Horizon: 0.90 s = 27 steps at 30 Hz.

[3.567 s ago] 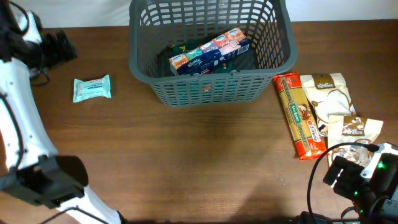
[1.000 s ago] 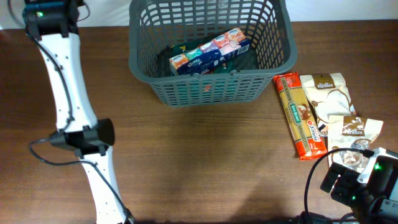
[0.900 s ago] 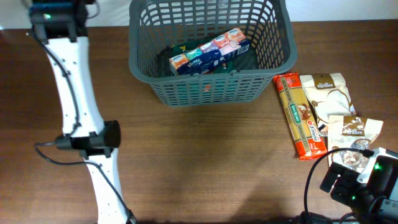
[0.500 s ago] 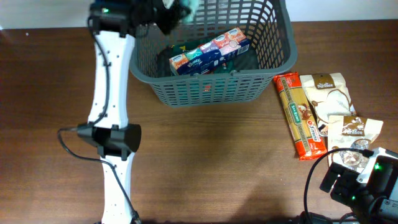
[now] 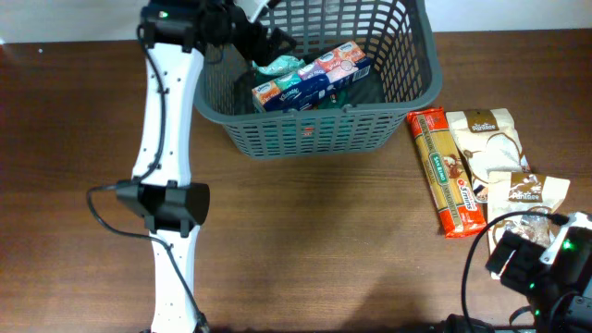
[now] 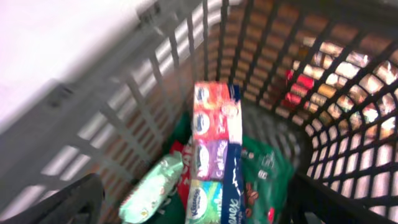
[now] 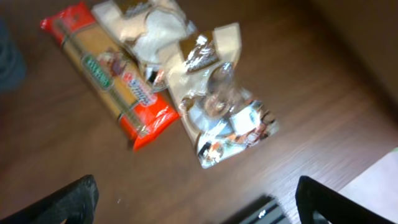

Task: Pack container
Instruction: 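Lift the wipes pack with the left gripper and release it into the basket, then withdraw the left gripper and move the right gripper toward the PanTree pouch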

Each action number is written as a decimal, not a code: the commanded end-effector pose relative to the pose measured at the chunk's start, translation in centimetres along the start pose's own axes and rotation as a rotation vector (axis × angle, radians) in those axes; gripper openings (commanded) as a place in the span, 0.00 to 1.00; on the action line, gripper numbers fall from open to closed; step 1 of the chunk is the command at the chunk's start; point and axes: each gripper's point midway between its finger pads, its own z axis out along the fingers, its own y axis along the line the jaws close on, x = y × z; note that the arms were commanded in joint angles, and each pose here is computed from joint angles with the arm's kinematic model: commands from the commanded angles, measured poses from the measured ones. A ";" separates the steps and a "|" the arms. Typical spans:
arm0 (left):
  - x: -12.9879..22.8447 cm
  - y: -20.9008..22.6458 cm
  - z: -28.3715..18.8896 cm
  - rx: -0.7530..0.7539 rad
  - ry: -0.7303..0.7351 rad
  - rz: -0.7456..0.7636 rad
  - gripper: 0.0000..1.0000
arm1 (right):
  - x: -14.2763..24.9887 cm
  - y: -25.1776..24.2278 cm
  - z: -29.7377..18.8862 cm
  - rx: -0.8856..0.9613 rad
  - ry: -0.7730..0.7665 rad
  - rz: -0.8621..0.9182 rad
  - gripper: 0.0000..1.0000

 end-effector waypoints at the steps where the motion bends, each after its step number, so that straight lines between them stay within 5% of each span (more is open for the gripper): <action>1: -6.2 -1.3 -11.4 -0.232 -0.108 0.037 0.91 | -1.8 -1.9 -0.1 0.122 -0.053 0.018 0.99; 7: -5.1 -2.9 -22.4 -0.513 -0.033 0.005 0.99 | -0.7 -2.8 4.6 0.252 0.225 0.046 0.99; 15: -3.8 -6.7 -31.3 -0.638 -0.052 -0.025 0.99 | 0.9 -5.1 10.9 0.352 0.523 0.110 0.99; 22: -3.4 -8.8 -37.2 -0.764 -0.105 -0.028 0.99 | 4.1 -6.0 14.6 0.229 0.749 0.300 0.99; 27: -3.1 -11.1 -39.4 -0.800 -0.123 -0.023 0.99 | 3.5 -5.9 16.9 -0.012 0.701 0.445 0.99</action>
